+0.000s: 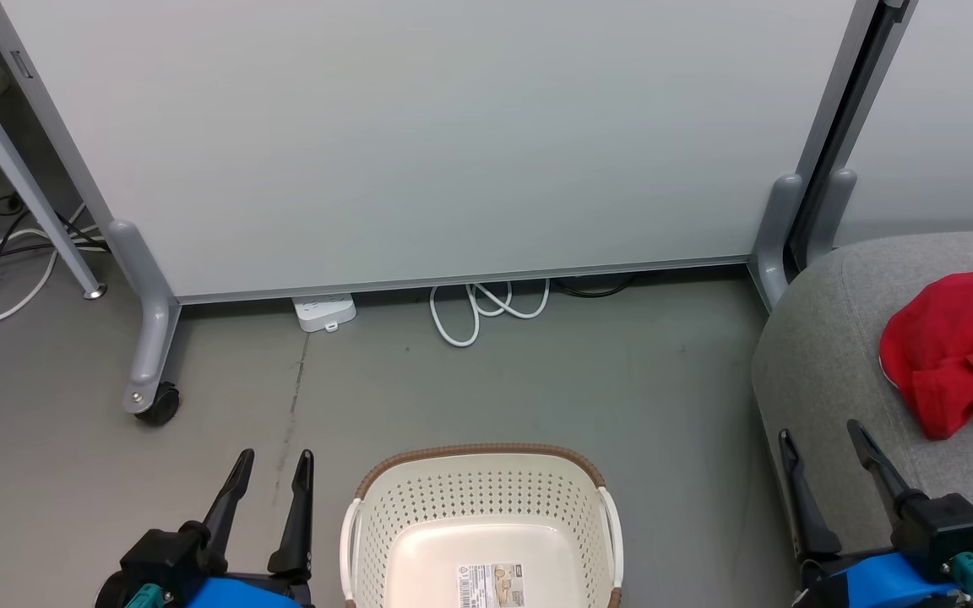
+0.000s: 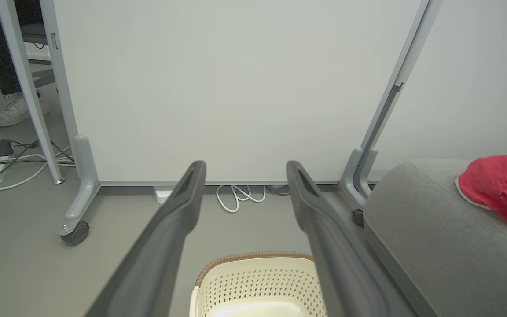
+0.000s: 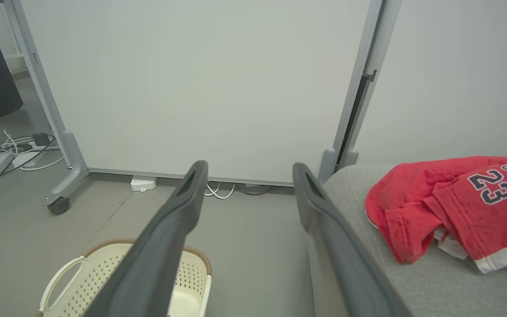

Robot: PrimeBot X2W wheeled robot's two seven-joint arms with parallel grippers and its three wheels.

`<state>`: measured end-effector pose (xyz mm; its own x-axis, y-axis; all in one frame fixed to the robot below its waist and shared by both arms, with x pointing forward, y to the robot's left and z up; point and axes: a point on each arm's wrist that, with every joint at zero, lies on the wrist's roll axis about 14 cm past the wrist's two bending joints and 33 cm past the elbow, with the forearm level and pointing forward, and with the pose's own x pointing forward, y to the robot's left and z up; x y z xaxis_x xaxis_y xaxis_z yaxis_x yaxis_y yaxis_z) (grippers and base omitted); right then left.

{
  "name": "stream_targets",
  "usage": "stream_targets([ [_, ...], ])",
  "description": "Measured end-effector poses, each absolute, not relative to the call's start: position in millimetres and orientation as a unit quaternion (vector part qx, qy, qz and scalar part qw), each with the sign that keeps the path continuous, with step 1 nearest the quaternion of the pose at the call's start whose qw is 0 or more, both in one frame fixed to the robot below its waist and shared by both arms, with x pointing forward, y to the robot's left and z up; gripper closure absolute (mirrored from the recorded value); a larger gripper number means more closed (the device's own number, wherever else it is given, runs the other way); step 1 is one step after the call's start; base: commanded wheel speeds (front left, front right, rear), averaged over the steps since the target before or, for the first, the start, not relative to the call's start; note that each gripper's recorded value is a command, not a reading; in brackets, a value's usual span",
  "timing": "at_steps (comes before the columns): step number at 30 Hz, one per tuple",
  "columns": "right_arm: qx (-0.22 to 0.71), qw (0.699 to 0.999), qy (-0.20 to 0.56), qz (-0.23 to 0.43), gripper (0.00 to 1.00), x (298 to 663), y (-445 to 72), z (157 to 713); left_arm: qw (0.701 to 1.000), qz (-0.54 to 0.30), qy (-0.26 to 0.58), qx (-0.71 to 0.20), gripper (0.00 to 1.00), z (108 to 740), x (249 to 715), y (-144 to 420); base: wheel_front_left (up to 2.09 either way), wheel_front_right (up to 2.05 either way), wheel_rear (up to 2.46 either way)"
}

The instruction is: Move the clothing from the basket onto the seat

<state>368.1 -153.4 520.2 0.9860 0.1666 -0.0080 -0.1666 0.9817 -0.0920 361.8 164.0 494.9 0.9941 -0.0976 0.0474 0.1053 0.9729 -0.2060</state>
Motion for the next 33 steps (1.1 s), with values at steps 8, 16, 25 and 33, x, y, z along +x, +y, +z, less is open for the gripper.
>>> stream_targets([
  [8,-0.047,0.996,0.008,0.080,0.00,367.8,-156.2,515.7,0.993,-0.052,-0.016,-0.100,0.00,493.1,363.4,163.5,0.00,0.00,0.00],
  [16,-0.044,0.995,0.048,0.081,1.00,363.6,-156.9,490.4,0.992,-0.050,0.033,-0.108,1.00,462.6,351.2,158.5,0.00,0.00,0.00],
  [25,0.022,0.995,0.075,0.070,1.00,360.5,-160.8,476.2,0.984,-0.029,0.063,-0.166,1.00,448.1,345.5,161.2,0.00,0.00,0.00],
  [33,0.106,0.990,0.079,0.055,1.00,361.2,-164.9,475.0,0.971,-0.005,0.066,-0.232,1.00,449.1,348.1,170.4,0.00,0.00,0.00],
])
